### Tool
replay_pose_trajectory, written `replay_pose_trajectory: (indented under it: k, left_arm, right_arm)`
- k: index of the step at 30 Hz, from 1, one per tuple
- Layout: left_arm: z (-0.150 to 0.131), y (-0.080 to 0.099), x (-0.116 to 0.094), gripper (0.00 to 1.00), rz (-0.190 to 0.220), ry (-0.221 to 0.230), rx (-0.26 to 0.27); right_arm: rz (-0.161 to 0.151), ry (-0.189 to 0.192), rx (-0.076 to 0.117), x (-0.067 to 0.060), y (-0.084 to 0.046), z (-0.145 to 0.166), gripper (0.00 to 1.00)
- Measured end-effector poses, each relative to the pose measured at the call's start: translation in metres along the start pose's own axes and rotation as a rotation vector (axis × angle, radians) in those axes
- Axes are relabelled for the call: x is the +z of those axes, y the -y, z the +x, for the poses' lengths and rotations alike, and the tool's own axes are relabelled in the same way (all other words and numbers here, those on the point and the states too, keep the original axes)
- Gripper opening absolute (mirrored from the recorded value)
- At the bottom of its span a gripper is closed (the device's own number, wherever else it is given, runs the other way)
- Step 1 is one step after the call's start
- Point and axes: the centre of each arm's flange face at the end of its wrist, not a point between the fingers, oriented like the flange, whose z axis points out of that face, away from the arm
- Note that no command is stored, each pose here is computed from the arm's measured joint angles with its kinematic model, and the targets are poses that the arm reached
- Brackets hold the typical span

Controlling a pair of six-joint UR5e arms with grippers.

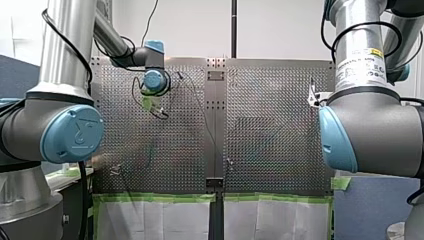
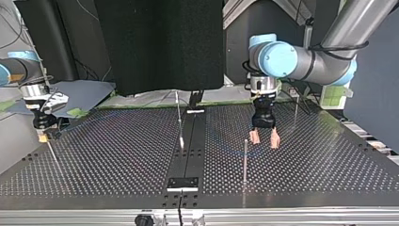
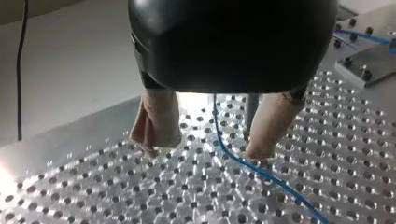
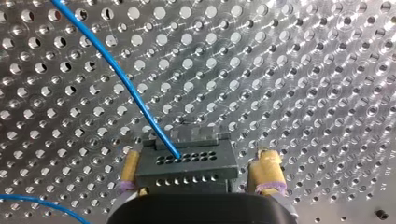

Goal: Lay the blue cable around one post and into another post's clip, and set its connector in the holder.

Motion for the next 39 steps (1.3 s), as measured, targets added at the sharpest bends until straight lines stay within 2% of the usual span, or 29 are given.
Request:
replay_pose_trajectory:
  k: [7,10,22,27,32,36,39]
  left_arm:
    - [0.012,0.013,-0.013,1.0,0.024,-0.068,-0.019]
    - [0.01,0.018,-0.019,1.0,0.019,-0.075,-0.006]
    - [-0.029,0.046,-0.046,1.0,-0.035,0.013,0.102]
    - [-0.05,0.061,-0.064,1.0,-0.065,0.062,0.16]
    - [-0.072,0.08,-0.078,1.0,-0.062,0.135,0.199]
    - [-0.08,0.085,-0.082,1.0,-0.077,0.171,0.232]
    - [-0.083,0.086,-0.081,1.0,-0.107,0.186,0.266]
  right_arm:
    - [0.0,0.001,0.0,0.0,0.0,0.0,1.0]
    - [0.0,0.001,0.0,0.0,0.0,0.0,1.0]
    - [0.0,0.0,0.0,0.0,0.0,0.0,1.0]
    - [0.0,0.0,-0.001,0.0,0.0,0.0,1.0]
    - [-0.001,0.0,0.0,0.0,-0.001,0.0,1.0]
    - [-0.001,-0.001,0.0,0.0,-0.001,0.0,1.0]
    - [0.0,-0.001,-0.001,0.0,-0.001,0.0,1.0]
